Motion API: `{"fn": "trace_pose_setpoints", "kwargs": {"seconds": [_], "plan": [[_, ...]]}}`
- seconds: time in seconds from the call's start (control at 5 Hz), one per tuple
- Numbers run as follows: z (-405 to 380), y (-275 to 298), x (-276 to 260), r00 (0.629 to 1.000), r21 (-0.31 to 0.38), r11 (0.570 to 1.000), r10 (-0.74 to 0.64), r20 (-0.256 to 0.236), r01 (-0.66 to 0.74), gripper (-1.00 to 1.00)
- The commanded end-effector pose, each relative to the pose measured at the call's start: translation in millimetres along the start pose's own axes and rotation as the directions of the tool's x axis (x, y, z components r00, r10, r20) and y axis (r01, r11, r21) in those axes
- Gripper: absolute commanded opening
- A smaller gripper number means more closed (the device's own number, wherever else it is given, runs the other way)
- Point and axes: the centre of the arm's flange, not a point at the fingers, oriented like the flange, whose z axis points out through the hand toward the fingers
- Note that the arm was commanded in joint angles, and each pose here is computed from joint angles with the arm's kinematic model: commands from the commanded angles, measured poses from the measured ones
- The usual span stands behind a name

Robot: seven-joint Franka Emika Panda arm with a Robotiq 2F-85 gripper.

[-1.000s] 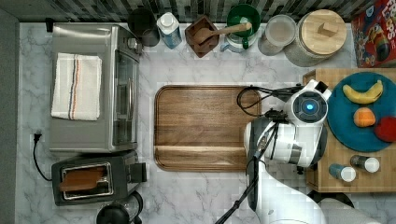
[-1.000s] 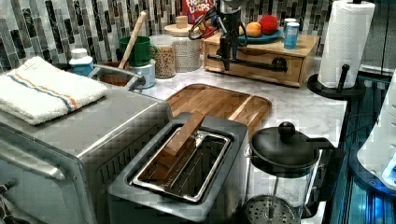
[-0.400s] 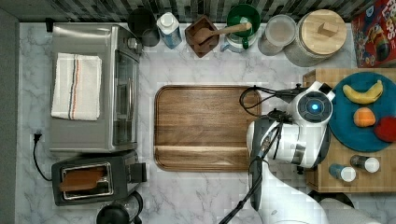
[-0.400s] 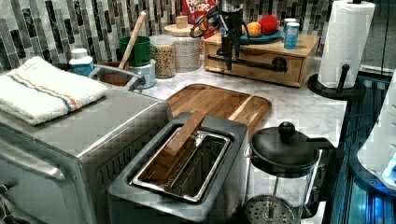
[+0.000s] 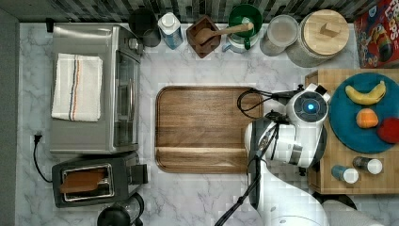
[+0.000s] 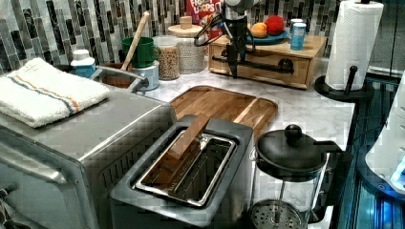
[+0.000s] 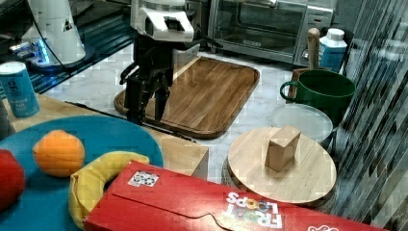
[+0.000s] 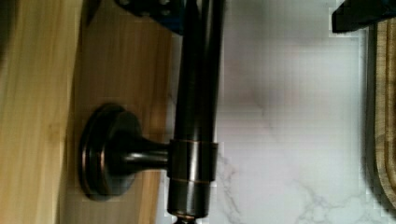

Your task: Open the drawer.

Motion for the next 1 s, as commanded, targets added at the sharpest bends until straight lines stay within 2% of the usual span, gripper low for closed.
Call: {"fn": "trace_pose_setpoints", "kwargs": {"seconds": [0.2, 0.4, 0.6, 1.0], "plan": [[-35.9, -117.0, 29.0, 0.999, 0.088, 0.995, 0.052, 0.016, -0.053, 1.0], [-22.3, -159.3, 37.8, 0.997, 0.089, 0.994, 0.064, -0.033, -0.061, 1.0], [-21.2, -198.5, 39.0, 0.996, 0.085, 0.994, 0.068, -0.054, -0.063, 1.0], [-45.8, -242.2, 23.2, 0.999, 0.092, 0.995, 0.038, -0.018, -0.036, 1.0]]}}
